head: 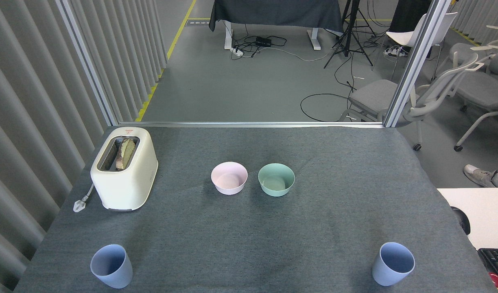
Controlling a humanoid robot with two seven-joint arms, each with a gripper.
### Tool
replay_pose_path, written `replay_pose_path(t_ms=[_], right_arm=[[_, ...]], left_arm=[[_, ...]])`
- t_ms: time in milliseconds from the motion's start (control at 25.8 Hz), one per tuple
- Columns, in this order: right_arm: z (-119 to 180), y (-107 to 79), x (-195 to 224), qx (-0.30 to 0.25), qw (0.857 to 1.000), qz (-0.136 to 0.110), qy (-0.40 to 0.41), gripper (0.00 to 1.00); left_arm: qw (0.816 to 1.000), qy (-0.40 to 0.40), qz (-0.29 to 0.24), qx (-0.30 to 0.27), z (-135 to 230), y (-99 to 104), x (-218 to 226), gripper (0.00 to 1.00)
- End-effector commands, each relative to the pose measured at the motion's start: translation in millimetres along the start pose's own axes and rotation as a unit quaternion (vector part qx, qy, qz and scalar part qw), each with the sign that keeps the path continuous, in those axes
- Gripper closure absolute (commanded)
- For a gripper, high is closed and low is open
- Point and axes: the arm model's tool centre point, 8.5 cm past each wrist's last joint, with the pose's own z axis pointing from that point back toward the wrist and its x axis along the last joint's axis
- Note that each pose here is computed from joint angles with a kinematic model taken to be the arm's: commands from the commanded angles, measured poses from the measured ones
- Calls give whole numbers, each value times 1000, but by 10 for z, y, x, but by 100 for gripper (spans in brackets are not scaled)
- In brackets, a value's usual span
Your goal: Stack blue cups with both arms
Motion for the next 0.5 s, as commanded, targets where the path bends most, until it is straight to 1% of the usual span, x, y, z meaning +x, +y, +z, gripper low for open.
replay_pose_path(t_ms=[0, 388, 465], right_arm=[[1, 1, 1, 0, 1000, 0, 0, 0], [13, -7, -43, 0, 1000, 3, 6, 0], [7, -12, -56, -1, 1000, 5, 6, 0]], left_arm=[[1000, -3, 1, -1, 8, -5, 10, 0], [1000, -3, 10, -2, -32, -33, 60, 0], [1000, 4, 9, 2, -116, -40, 55, 0]])
